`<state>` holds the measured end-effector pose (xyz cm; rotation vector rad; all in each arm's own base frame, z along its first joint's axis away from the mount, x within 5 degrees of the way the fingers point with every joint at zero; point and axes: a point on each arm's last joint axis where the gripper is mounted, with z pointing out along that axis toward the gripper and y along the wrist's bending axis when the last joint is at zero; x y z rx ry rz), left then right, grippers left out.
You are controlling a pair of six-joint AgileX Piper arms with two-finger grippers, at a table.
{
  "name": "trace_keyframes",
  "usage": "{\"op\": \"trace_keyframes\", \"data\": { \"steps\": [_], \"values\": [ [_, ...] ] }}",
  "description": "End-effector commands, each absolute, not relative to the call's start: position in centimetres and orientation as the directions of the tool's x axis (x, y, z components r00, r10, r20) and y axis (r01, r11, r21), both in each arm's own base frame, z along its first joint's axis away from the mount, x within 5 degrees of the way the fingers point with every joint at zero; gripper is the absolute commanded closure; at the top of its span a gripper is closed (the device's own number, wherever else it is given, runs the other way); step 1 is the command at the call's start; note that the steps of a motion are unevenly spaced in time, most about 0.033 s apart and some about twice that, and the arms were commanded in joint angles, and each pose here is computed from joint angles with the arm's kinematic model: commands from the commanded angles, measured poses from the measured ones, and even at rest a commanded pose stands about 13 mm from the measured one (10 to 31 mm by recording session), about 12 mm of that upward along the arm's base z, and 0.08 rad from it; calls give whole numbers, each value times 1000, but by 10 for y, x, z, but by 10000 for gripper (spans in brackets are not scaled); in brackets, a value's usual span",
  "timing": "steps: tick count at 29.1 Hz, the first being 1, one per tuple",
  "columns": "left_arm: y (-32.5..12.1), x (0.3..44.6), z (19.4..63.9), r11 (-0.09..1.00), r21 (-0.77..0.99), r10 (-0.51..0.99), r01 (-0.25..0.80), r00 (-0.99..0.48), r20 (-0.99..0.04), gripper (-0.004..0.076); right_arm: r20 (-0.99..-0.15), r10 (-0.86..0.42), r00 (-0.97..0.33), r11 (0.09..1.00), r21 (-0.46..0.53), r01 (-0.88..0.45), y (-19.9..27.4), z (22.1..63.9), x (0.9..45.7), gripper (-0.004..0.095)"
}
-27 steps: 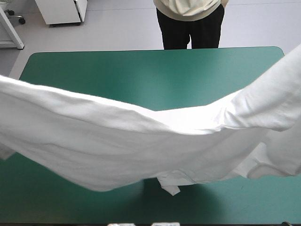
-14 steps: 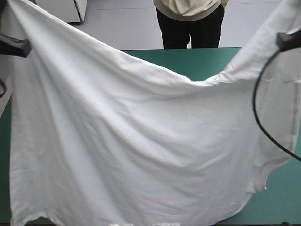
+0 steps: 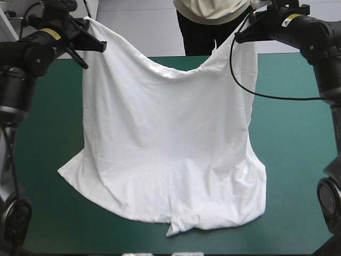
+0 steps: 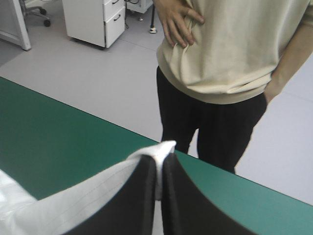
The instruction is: Fold the cloth
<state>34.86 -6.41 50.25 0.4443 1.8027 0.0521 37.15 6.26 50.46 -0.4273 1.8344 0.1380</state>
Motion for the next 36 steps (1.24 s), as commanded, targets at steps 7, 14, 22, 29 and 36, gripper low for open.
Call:
{"op": "trace_keyframes", "data": {
  "steps": [7,14,22,29,36],
  "values": [
    [-81,441,426,934,242,301,262,-212,-930,733,-947,-44,-319,942,68,-330,16,419,467,925],
    [-88,480,365,936,218,298,276,-292,-909,733,-906,-108,-410,943,38,-332,13,367,495,811],
    [-90,490,342,945,176,270,276,-355,-895,447,-900,-123,-419,953,10,-303,5,362,499,292],
    [-78,475,398,964,177,223,197,-246,-943,160,-933,-91,-349,962,9,-274,-9,412,479,262],
    [-61,398,497,972,164,197,168,-204,-959,162,-913,-110,-392,950,20,-312,-6,491,407,328]
  ]
}}
